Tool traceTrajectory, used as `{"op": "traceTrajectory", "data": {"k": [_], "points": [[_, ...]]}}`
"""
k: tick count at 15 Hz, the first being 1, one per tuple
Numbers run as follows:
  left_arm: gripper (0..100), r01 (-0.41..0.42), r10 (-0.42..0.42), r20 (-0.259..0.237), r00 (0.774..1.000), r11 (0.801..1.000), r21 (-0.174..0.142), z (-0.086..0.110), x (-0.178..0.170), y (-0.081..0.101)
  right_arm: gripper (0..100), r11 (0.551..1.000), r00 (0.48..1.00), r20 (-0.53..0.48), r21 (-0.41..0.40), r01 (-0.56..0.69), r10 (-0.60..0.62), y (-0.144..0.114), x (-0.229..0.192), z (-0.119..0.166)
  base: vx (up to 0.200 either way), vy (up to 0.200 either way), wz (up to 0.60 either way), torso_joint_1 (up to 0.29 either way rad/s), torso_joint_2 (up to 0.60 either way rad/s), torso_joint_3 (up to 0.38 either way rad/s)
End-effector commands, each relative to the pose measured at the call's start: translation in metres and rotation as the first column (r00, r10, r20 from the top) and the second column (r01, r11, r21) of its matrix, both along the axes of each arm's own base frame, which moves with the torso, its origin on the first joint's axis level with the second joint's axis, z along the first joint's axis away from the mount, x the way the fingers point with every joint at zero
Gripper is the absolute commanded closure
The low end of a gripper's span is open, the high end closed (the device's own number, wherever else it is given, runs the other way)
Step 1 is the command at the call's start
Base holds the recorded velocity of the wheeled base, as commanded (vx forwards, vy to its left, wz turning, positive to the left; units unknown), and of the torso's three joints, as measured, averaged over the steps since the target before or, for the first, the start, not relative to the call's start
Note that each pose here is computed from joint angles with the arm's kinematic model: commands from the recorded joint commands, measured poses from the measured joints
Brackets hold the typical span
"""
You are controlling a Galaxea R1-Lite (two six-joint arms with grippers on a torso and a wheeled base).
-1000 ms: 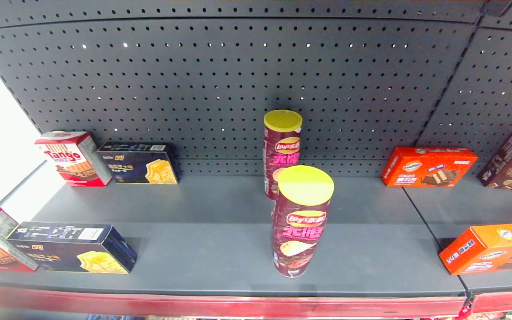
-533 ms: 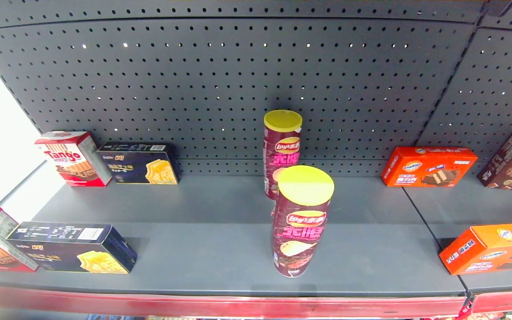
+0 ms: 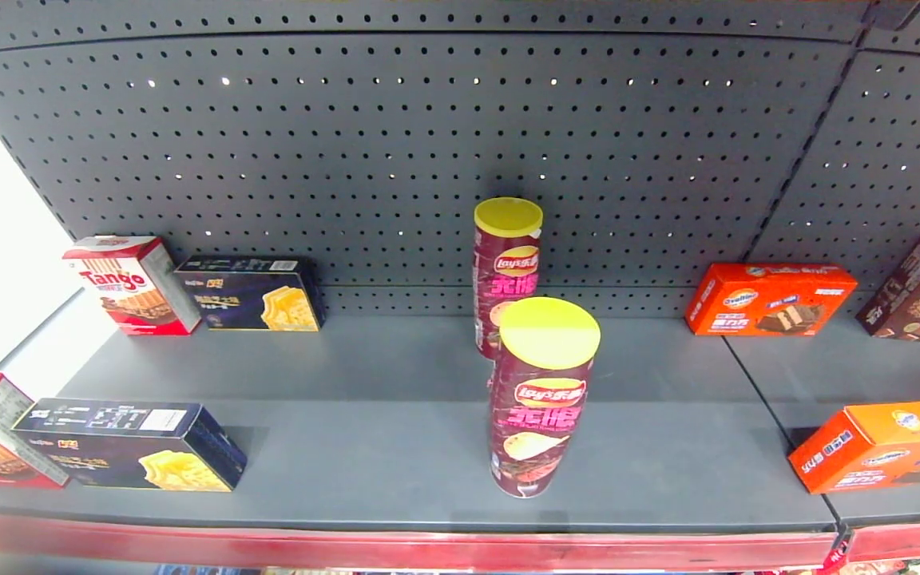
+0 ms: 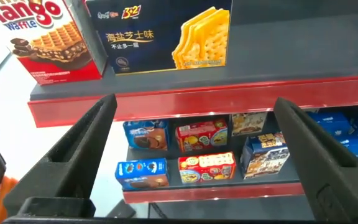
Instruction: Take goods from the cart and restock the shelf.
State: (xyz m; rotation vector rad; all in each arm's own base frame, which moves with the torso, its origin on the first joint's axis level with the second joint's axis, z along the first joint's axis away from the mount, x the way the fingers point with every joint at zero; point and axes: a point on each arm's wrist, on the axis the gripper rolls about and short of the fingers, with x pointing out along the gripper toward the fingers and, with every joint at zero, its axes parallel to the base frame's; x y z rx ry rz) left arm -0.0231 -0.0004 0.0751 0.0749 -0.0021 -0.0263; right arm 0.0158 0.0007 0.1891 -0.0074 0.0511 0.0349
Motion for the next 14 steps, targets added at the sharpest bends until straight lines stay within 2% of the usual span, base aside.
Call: {"op": "traceTrajectory", "data": {"k": [1, 7, 10, 14], "points": [[0, 0.001, -0.001, -0.004, 1.000, 1.000, -0.001, 0.000, 0.000, 0.000, 0, 0.937, 0.917, -0.231, -0.052, -0.346, 0.326, 0.037, 0.091, 0.029, 0.000, 0.000, 0.00, 0.000, 0.00, 0.000], [0, 0.001, -0.001, -0.004, 1.000, 1.000, -0.003, 0.000, 0.000, 0.000, 0, 0.815, 0.753, -0.414, -0.045, -0.578, 0.511, 0.095, 0.129, -0.002, 0.000, 0.000, 0.00, 0.000, 0.00, 0.000], [0, 0.001, -0.001, -0.004, 1.000, 1.000, -0.004, 0.000, 0.000, 0.000, 0, 0.799, 0.737, -0.421, -0.046, -0.599, 0.529, 0.109, 0.142, -0.004, 0.000, 0.000, 0.00, 0.000, 0.00, 0.000], [0, 0.003, -0.003, -0.004, 1.000, 1.000, -0.004, 0.000, 0.000, 0.000, 0, 0.800, 0.742, -0.411, -0.048, -0.598, 0.530, 0.130, 0.170, 0.007, 0.000, 0.000, 0.00, 0.000, 0.00, 0.000]]}}
